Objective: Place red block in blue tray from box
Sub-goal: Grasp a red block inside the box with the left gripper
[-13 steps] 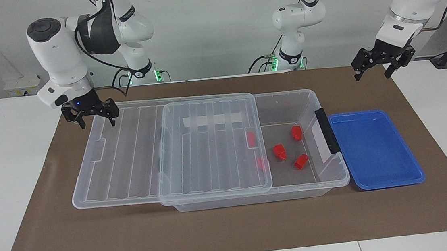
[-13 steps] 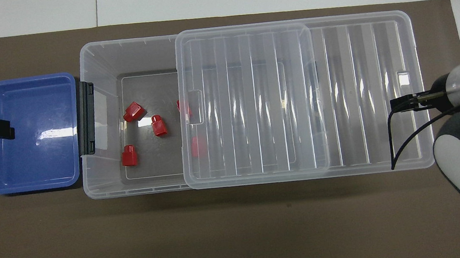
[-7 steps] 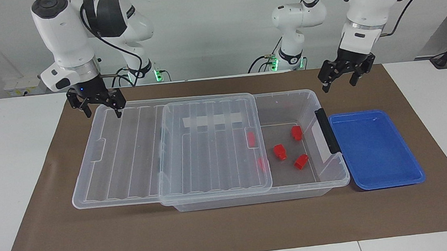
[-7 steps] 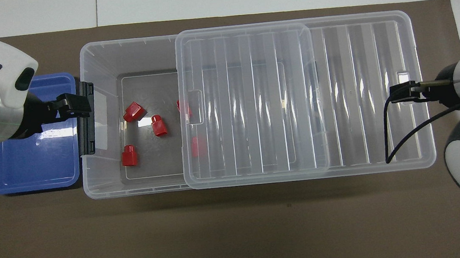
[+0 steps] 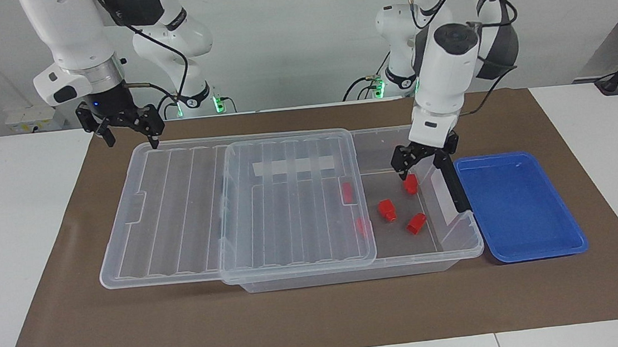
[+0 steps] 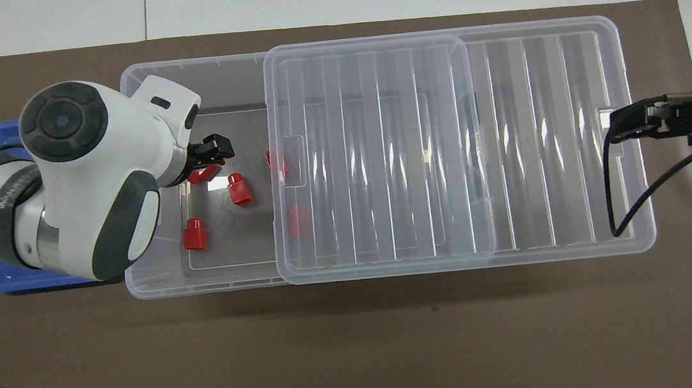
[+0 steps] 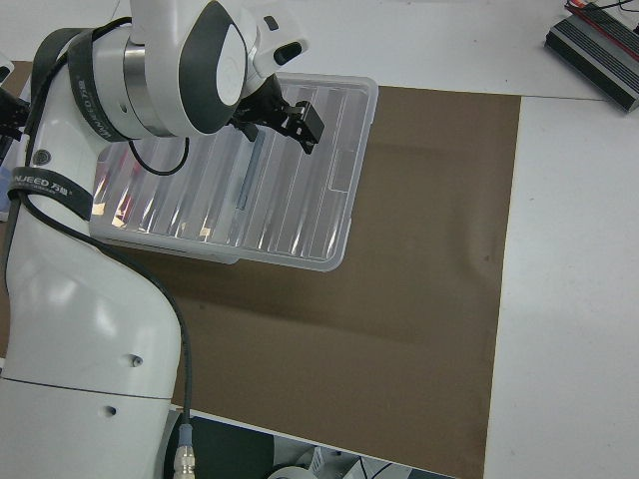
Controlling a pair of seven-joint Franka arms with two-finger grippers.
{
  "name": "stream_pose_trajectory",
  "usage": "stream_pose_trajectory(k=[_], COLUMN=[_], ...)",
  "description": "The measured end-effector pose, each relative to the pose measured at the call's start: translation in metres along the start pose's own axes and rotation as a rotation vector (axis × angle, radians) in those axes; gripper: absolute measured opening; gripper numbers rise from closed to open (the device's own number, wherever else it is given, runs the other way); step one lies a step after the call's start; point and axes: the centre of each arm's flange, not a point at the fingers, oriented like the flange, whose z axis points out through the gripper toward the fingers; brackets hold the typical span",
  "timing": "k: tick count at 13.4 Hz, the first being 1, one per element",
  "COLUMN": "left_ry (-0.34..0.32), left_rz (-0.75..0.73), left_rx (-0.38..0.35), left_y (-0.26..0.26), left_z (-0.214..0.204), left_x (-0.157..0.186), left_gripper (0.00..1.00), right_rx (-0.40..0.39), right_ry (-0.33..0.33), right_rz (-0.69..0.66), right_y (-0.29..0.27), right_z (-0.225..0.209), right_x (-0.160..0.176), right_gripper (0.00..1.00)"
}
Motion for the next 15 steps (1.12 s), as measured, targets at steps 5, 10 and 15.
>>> stream_pose_trajectory(k=[5,10,15], left_ry=[-0.034,-0.022,-0.014], left_rz=[-0.011,-0.029,-0.041], left_rx=[0.006,-0.013,-0.022], left_y=[0.009,0.017,0.014], left_z=[0.084,0.123,0.134], left_x=[-0.017,-0.033,-0.039], left_gripper=[1.0,0.96,0.53], right_rx=[0.018,0.016,0.014], right_ry=[-0.027,-0.035,-0.043], right_rz=[0.011,0.023,0.022], right_y=[0.003,0.009,0.009], right_z=[0.007,0.011,0.014], right_x=[0.003,0.004,0.003], right_gripper=[1.0,1.0,1.0])
